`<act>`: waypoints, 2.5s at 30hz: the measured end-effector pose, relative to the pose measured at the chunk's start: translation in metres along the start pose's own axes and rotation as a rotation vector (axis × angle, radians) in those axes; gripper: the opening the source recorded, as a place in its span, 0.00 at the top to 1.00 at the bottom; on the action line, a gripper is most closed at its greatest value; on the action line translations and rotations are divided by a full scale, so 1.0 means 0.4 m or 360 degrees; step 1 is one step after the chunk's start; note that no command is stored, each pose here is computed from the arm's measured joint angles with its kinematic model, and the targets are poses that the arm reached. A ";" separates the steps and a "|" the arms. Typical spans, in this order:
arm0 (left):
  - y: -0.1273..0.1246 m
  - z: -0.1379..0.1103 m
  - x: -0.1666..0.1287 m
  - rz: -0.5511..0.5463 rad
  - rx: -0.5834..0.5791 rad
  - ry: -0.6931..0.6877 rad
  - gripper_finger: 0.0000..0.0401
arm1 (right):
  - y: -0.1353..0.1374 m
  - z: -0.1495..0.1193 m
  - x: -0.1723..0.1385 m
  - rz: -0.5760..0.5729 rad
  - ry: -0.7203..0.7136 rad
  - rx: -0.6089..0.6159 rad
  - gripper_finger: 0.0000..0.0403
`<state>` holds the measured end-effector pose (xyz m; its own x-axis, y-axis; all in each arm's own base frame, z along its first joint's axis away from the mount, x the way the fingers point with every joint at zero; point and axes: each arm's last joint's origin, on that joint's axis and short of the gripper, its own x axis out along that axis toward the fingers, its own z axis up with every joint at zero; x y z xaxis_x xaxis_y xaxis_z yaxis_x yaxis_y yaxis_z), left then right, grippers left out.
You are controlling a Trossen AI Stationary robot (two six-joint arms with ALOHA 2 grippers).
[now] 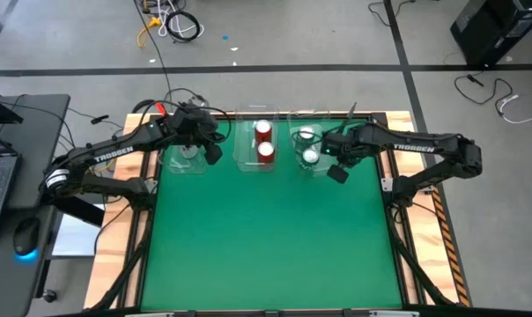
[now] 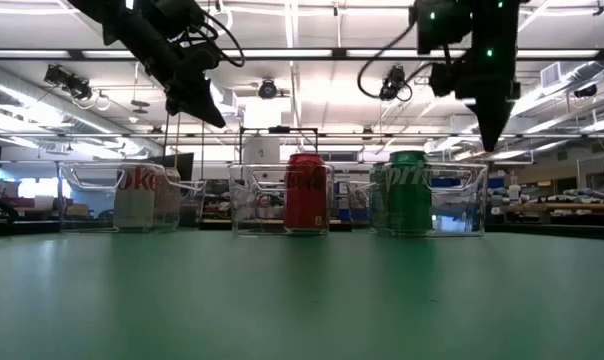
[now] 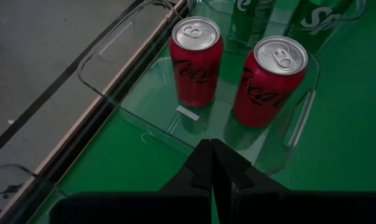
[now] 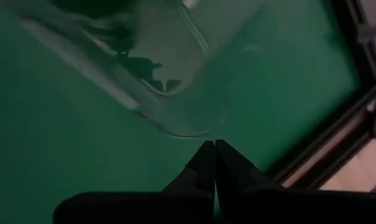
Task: Sort soda cans
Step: Move the bottom right transparent bin to the right of the middle transparent bin, then adjust the left transparent bin
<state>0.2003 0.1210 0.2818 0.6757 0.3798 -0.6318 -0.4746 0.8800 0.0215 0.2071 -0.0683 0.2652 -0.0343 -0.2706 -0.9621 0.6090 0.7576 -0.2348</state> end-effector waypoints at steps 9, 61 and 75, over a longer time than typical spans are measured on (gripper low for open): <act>0.000 0.000 0.000 0.0000 0.0003 0.0000 1.00 | -0.034 0.003 0.088 0.0173 0.0076 0.0075 1.00; 0.105 -0.097 0.162 0.0424 -0.0530 0.0593 1.00 | 0.025 0.012 0.047 0.0473 -0.0298 -0.0205 1.00; 0.108 -0.077 0.171 0.0363 -0.0440 0.0465 1.00 | 0.024 0.012 0.047 0.0450 -0.0304 -0.0206 1.00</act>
<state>0.2085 0.1763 0.2155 0.3681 0.4237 -0.8276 -0.7520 0.6592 0.0030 0.2162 -0.0690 0.2456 0.2771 -0.1367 -0.9511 0.4678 0.8838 0.0092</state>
